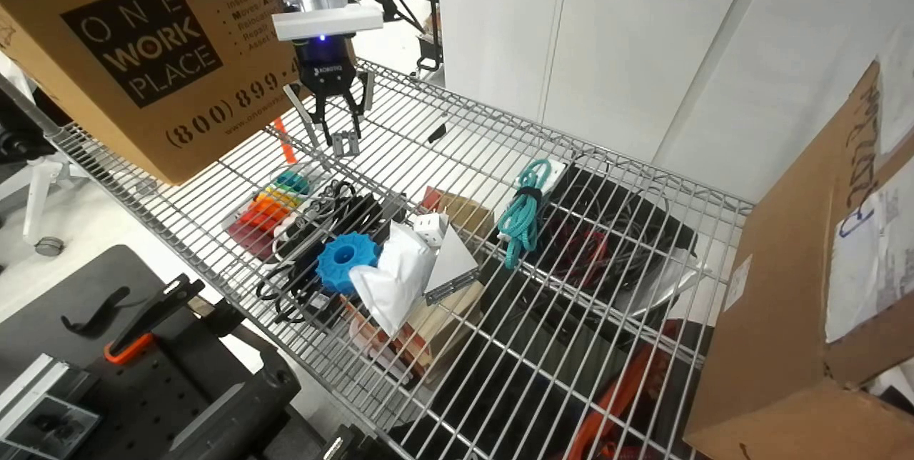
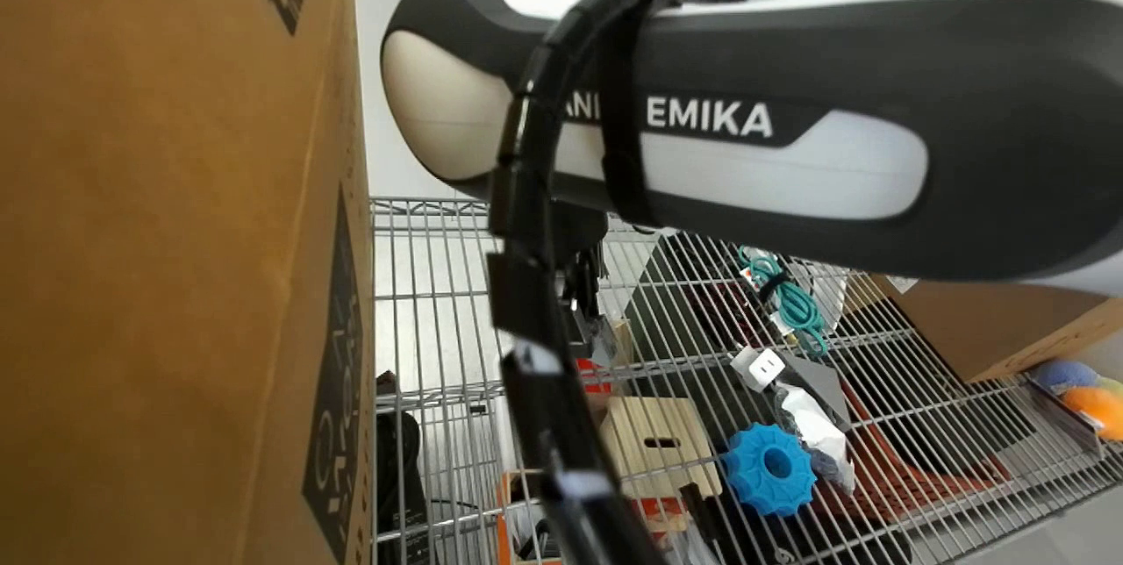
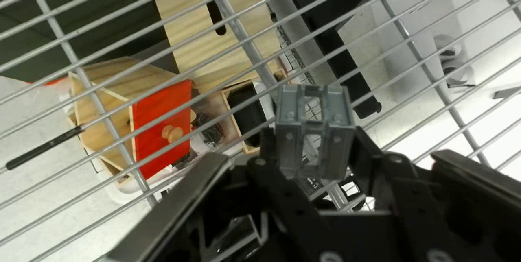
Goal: Move the gray object to the left
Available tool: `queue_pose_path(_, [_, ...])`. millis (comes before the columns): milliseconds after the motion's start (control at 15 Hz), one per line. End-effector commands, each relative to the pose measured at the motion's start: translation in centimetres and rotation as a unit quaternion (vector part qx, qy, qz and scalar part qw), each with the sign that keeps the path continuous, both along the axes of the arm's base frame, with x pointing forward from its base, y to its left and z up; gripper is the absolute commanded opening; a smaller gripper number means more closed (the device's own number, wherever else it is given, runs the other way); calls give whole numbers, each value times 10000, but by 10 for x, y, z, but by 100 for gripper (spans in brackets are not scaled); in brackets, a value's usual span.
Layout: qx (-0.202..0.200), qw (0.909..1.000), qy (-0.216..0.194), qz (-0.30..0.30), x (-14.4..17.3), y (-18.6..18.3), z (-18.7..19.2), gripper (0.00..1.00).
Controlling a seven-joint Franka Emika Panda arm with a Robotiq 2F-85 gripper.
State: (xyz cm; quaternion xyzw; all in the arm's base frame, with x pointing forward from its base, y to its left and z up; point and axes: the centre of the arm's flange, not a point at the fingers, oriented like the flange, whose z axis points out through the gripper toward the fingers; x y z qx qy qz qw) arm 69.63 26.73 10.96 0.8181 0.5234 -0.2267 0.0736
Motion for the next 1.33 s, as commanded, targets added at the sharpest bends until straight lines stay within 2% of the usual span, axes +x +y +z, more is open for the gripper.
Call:
queue_pose_path(0, [-7,9976,191,667,4,5,-14,22])
queue_pose_path(400, [221,9857,589,1565,-23,29,-29,22])
queue_pose_path(600, [320,9807,736,1785,-26,33,-31,22])
queue_pose_path(667, [316,9804,778,1780,-24,31,-32,72])
queue_pose_path(733, [328,9808,815,1740,-22,30,-31,73])
queue_pose_path(1000, [355,9813,828,1700,-20,25,-21,99])
queue_pose_path(1267, [408,9839,665,1606,-13,20,4,100])
